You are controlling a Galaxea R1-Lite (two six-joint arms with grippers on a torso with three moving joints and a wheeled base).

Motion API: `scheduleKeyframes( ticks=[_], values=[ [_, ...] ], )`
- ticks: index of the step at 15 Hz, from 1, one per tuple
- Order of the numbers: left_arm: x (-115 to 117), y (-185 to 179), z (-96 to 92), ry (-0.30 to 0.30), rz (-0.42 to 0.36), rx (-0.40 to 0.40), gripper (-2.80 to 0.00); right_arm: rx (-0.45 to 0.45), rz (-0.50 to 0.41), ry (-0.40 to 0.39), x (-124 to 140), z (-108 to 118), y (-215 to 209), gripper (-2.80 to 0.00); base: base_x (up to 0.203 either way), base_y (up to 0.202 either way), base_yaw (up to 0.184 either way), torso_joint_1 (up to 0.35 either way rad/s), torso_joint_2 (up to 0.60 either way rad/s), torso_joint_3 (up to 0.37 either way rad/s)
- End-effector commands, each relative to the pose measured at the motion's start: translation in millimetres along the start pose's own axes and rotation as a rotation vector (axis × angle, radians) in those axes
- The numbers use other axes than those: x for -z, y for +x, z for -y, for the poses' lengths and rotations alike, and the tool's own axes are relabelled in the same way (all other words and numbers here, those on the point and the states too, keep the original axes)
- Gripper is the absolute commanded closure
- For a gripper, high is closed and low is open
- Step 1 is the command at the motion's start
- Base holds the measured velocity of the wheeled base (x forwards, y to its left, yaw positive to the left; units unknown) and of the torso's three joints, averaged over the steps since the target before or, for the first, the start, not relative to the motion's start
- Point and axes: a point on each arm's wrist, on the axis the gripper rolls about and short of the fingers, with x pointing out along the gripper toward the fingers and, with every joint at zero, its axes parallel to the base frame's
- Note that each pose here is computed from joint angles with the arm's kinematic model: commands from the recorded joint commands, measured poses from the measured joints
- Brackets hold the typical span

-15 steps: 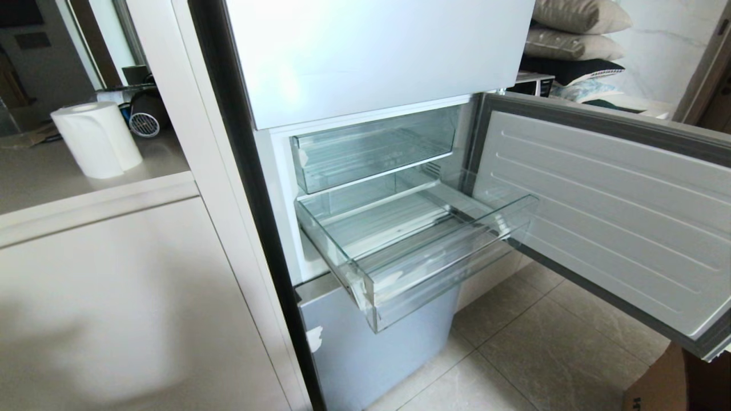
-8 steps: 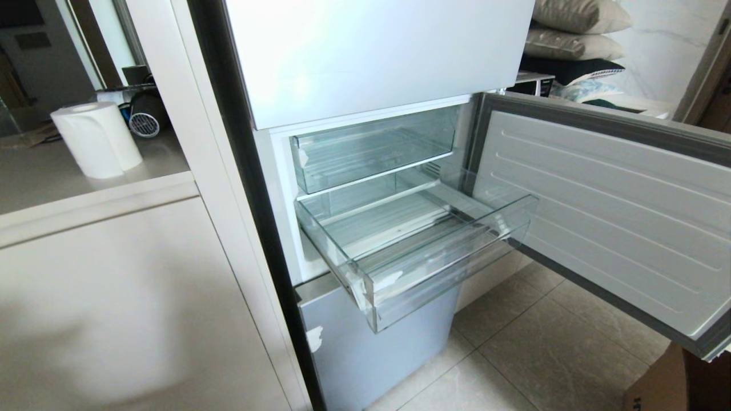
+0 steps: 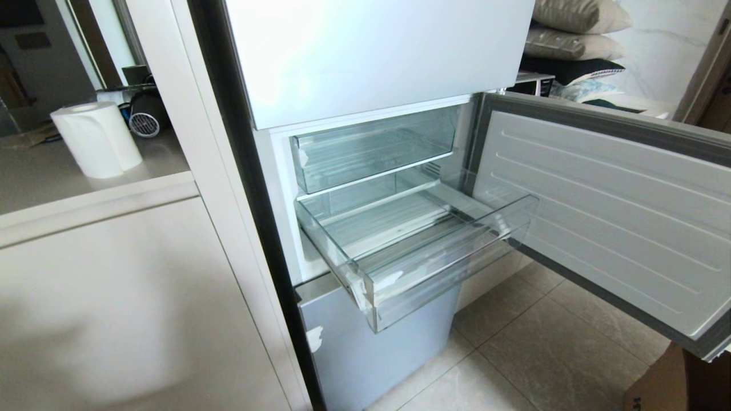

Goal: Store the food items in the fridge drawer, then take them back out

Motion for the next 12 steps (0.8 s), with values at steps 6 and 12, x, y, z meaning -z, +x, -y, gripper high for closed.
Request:
scheduleKeyframes(
  ticks=[6, 12],
  values=[
    [0.0, 0.1, 0.0, 0.000, -0.002, 0.000, 0.00, -0.009, -0.003, 0.005, 2.3, 4.7, 19.8, -2.80, 0.000, 0.000, 0.000, 0.000, 0.00, 0.000],
    [0.1, 0.0, 0.0, 0.000, -0.001, 0.000, 0.00, -0.042, -0.019, 0.010, 6.1, 5.2, 31.2, -2.80, 0.000, 0.000, 0.000, 0.000, 0.00, 0.000]
  ],
)
